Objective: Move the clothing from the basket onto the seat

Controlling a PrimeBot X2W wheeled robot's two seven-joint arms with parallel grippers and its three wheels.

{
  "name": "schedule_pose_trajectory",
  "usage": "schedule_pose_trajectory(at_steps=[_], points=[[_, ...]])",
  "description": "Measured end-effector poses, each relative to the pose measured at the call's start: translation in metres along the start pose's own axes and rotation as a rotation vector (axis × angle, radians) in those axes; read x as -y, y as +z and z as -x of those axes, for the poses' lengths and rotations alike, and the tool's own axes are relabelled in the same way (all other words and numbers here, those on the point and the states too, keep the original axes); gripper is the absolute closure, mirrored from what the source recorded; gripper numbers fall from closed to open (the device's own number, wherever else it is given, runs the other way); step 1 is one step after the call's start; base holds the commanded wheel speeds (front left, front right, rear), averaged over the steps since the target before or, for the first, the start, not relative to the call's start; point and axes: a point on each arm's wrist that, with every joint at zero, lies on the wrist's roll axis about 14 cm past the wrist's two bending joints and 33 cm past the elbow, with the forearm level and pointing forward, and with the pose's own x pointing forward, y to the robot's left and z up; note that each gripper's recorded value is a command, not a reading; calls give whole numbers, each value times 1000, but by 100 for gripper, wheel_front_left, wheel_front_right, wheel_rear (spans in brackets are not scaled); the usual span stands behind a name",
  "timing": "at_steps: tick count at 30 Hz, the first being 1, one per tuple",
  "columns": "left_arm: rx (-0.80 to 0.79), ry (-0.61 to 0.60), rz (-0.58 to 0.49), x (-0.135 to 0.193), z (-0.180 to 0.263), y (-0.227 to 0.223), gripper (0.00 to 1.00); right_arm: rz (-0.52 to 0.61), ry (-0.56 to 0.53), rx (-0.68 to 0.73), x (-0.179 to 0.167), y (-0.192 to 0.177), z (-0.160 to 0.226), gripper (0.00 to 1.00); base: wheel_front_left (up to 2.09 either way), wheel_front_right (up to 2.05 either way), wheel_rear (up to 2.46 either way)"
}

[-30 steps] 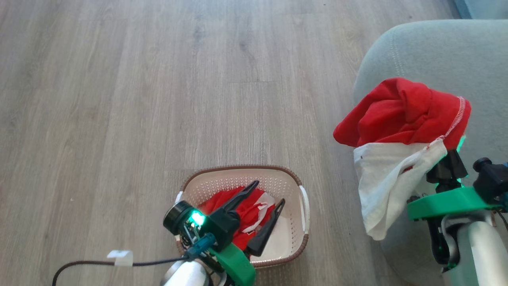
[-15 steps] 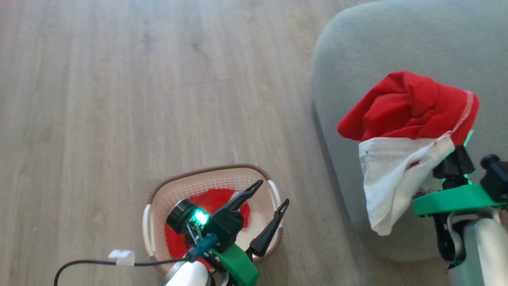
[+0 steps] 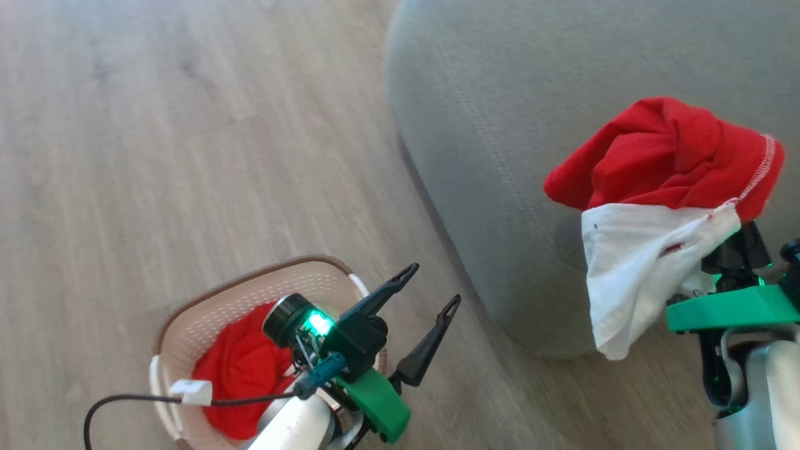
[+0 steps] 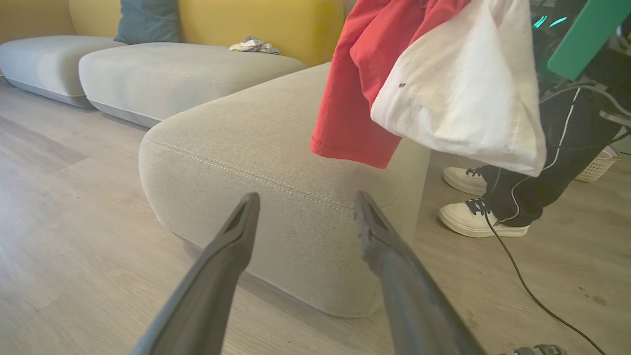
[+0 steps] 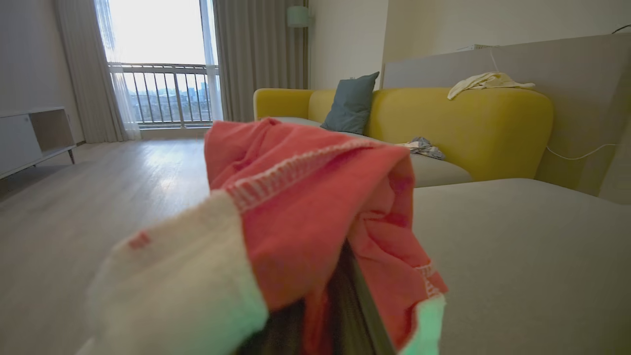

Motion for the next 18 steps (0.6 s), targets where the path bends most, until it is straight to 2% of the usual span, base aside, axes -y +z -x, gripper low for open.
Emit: schedule_pose_trajectory(at_steps=[8, 14, 18], points=[[-9, -89, 40, 21, -17, -10, 0, 27, -119, -13, 37, 3, 18, 100, 0, 0, 0], [-6, -109, 46, 21, -24, -14, 0, 35, -136, -29, 38, -2, 17, 100, 0, 0, 0], [-8, -111, 54, 19, -25, -16, 0, 60, -125, -1, 39, 6, 1, 100, 0, 0, 0]])
